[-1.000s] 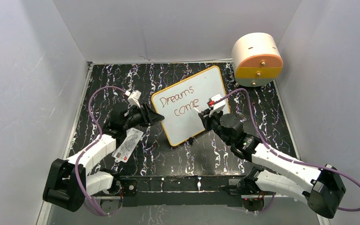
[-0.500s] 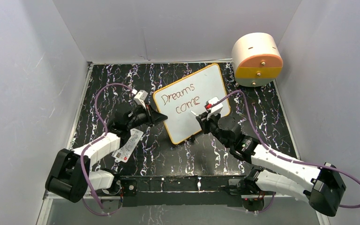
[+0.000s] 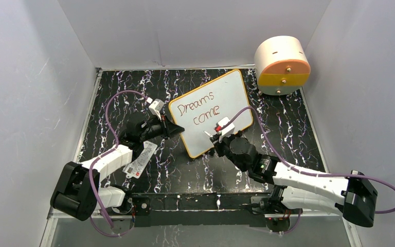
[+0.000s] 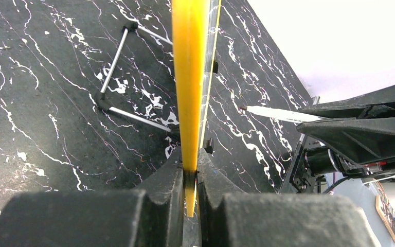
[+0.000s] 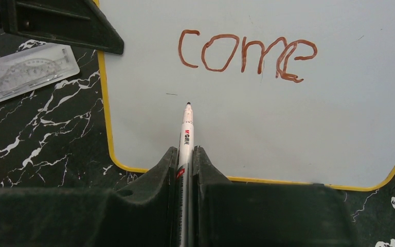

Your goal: Write a sentence on the whiteboard

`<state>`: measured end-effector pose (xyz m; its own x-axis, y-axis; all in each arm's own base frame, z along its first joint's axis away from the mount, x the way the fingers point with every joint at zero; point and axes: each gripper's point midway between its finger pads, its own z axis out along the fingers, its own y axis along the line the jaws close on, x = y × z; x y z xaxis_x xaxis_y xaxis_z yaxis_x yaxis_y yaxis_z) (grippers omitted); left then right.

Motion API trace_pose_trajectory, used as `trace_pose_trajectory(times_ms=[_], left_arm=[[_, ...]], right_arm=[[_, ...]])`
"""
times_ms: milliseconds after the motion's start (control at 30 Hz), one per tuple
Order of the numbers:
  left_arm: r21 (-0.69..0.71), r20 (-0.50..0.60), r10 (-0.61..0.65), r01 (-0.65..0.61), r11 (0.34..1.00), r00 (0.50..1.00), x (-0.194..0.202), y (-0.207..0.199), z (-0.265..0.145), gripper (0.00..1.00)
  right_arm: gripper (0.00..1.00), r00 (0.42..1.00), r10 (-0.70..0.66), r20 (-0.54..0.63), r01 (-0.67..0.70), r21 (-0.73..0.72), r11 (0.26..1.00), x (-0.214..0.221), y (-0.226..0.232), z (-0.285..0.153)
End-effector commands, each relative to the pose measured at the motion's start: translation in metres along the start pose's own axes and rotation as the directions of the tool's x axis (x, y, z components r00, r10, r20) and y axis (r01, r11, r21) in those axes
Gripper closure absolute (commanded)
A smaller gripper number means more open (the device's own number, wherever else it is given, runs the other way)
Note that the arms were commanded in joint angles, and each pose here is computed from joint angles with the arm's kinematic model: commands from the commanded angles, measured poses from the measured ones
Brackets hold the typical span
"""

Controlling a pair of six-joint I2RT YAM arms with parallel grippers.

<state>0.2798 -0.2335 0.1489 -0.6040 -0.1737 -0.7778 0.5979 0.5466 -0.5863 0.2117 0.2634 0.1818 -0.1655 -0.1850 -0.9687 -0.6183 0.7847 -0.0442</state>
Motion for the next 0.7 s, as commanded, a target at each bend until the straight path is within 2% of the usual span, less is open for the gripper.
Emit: trace_pose_trajectory(times_ms=[0,667], left_arm=[[-0.065,-0.020,0.020,-0.021,0.998,1.000,0.0106,0.0148,-0.0038,1.00],[-0.088,-0.052,0.034,-0.039,0.995,0.998,0.0156,0.0163,-0.0001,1.00]], right_arm=[[1.00,0.999,-0.026,0.023,0.024,0.059,0.998,-0.0046,-0.0060,-0.0011],[1.00,0.998,-0.057,0.002,0.056,0.077,0.995,0.0013,-0.0017,0.0048]])
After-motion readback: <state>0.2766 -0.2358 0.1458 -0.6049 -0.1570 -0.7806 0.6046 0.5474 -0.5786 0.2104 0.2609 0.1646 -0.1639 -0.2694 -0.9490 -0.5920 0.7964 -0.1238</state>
